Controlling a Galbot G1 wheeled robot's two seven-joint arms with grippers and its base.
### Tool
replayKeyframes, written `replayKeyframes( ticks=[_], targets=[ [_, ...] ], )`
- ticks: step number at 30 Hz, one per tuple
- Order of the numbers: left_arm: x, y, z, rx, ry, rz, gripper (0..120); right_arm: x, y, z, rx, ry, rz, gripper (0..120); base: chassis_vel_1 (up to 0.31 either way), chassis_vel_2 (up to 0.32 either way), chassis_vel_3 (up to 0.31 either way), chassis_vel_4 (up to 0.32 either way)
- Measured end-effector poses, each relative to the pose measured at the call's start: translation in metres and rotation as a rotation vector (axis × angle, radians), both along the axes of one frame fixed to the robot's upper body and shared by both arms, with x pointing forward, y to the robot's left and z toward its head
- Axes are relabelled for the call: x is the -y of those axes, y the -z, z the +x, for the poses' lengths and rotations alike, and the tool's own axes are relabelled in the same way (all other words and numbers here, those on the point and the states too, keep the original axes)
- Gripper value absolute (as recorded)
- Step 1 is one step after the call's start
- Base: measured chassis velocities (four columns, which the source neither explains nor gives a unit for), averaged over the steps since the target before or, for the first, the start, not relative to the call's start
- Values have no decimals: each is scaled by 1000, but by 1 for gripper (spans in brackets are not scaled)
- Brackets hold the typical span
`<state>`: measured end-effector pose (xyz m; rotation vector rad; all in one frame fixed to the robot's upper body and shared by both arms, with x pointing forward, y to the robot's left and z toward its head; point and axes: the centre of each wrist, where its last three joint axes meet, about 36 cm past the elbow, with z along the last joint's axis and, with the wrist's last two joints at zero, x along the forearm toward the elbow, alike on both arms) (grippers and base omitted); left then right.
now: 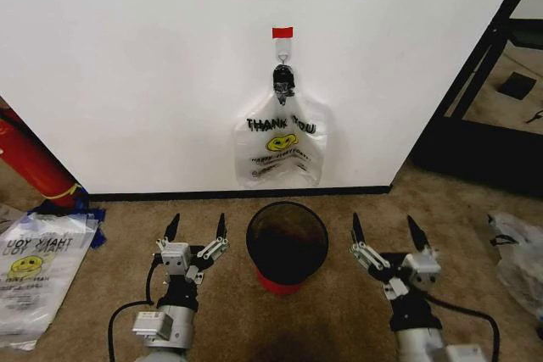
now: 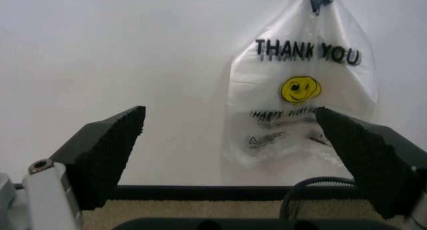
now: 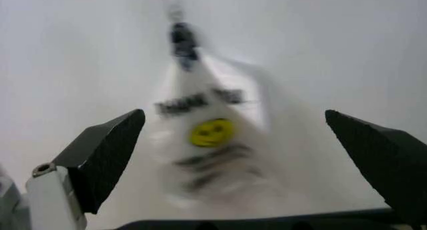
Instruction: Pick up the garbage bag from the wall and place it over the trash bin.
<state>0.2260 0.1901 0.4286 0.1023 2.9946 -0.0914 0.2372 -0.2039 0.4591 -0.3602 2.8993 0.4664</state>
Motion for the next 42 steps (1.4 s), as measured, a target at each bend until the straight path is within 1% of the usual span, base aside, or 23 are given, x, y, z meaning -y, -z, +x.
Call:
replayKeyframes(
  ticks=[1,3,5,6,8,9,12,13,15,16,20,23,24,29,30,35,42],
  targets=[
    [0,0,0,0,0,0,100,0,0,0,0,0,0,100,0,0,0,0],
    [1,1,-8,5,3,16,100,7,12,20,8,-106,67,100,0,0,0,0],
    [3,2,-13,10,1,27,100,13,25,37,3,-170,105,100,0,0,0,0],
    [4,2,-13,10,1,29,100,14,27,40,1,-181,113,100,0,0,0,0],
    [9,-1,-19,15,-10,30,100,17,41,73,-10,-271,200,100,0,0,0,0],
    [9,-1,-19,15,-10,30,100,17,41,73,-10,-271,200,100,0,0,0,0],
    [12,-2,-22,12,-30,29,100,21,45,111,-2,-347,328,100,0,0,0,0],
    [11,-2,-23,10,-37,34,100,22,43,129,7,-369,376,100,0,0,0,0],
    [9,-1,-24,7,-47,43,100,24,39,157,20,-395,416,100,0,0,0,0],
    [9,-1,-24,7,-47,43,100,24,39,157,20,-395,416,100,0,0,0,0],
    [6,-1,-26,1,-71,59,100,16,33,212,24,-447,440,100,0,0,0,0],
    [6,0,-28,-5,-88,66,100,-2,33,247,12,-482,449,100,0,0,0,0],
    [6,0,-28,-5,-88,66,100,-2,33,247,12,-482,449,100,0,0,0,0],
    [5,0,-31,-12,-109,77,100,-26,23,299,23,-505,463,100,0,0,0,0],
    [5,0,-31,-12,-109,77,100,-26,23,299,23,-505,463,100,0,0,0,0],
    [0,-4,-32,-6,-131,84,100,-33,19,338,28,-500,455,100,0,0,0,0],
    [-2,-5,-32,-5,-139,84,100,-37,14,350,29,-515,451,100,0,0,0,0]
  ],
)
